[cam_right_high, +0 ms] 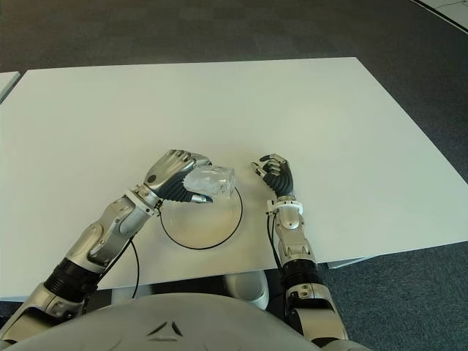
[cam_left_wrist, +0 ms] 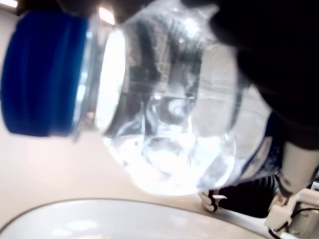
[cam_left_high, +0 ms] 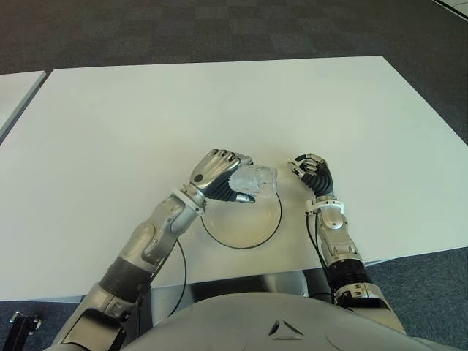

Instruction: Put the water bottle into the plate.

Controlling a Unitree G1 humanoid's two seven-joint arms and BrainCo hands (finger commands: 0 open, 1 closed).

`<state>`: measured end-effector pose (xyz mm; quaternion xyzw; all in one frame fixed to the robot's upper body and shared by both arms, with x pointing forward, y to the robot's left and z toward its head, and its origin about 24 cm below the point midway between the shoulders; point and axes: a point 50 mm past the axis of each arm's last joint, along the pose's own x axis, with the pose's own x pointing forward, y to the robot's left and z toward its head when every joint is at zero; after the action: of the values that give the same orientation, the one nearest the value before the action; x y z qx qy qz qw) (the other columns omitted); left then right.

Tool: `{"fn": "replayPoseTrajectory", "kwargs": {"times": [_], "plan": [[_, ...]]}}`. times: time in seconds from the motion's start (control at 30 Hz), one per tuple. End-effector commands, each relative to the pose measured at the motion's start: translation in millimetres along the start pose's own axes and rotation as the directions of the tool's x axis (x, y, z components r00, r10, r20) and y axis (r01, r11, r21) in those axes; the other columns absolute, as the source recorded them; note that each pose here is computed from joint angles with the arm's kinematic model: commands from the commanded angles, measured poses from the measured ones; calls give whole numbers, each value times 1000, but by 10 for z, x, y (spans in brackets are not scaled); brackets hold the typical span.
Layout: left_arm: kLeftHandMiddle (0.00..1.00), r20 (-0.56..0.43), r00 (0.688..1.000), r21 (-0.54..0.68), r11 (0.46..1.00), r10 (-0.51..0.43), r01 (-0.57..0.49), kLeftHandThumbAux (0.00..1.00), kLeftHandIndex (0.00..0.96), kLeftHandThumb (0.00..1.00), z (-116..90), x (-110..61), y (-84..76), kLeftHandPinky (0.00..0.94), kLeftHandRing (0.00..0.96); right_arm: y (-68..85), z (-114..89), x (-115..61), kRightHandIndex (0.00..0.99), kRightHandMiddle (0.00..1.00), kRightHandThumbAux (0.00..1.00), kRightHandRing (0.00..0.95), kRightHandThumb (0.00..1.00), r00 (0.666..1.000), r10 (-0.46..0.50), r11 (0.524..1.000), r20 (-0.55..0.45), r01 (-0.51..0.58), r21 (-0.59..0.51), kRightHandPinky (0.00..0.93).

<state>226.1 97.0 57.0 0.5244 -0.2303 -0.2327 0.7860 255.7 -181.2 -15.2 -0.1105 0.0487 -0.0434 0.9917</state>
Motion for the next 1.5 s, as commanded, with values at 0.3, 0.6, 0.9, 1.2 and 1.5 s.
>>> {"fn": "replayPoseTrajectory", "kwargs": {"times": [0.3, 0.6, 0.9, 1.2, 1.5], "plan": [[546, 14, 999, 54, 998, -40, 40, 667, 401, 853, -9, -4, -341, 858, 862, 25, -141, -72, 438, 722, 728, 710, 708, 997, 6, 1000, -75, -6, 6, 707], [546, 9, 997, 84, 994, -76, 75, 668, 399, 852, -52, -63, -489, 858, 861, 22, -131, -71, 438, 715, 728, 708, 708, 997, 0, 1000, -76, 0, 4, 711], [543, 26, 996, 106, 991, -90, 86, 670, 395, 850, -73, -95, -573, 853, 856, 19, -121, -71, 438, 717, 728, 705, 708, 998, -1, 1000, -70, 2, 10, 703], [542, 39, 997, 128, 990, -69, 64, 670, 396, 849, -76, -125, -603, 817, 842, 16, -113, -69, 438, 716, 728, 704, 709, 998, 2, 1000, -66, -2, 4, 702], [561, 33, 996, 95, 992, -84, 81, 664, 413, 847, -102, -147, -621, 703, 734, 11, -109, -69, 438, 716, 728, 705, 709, 998, 1, 1000, -65, -1, 1, 698]]}}
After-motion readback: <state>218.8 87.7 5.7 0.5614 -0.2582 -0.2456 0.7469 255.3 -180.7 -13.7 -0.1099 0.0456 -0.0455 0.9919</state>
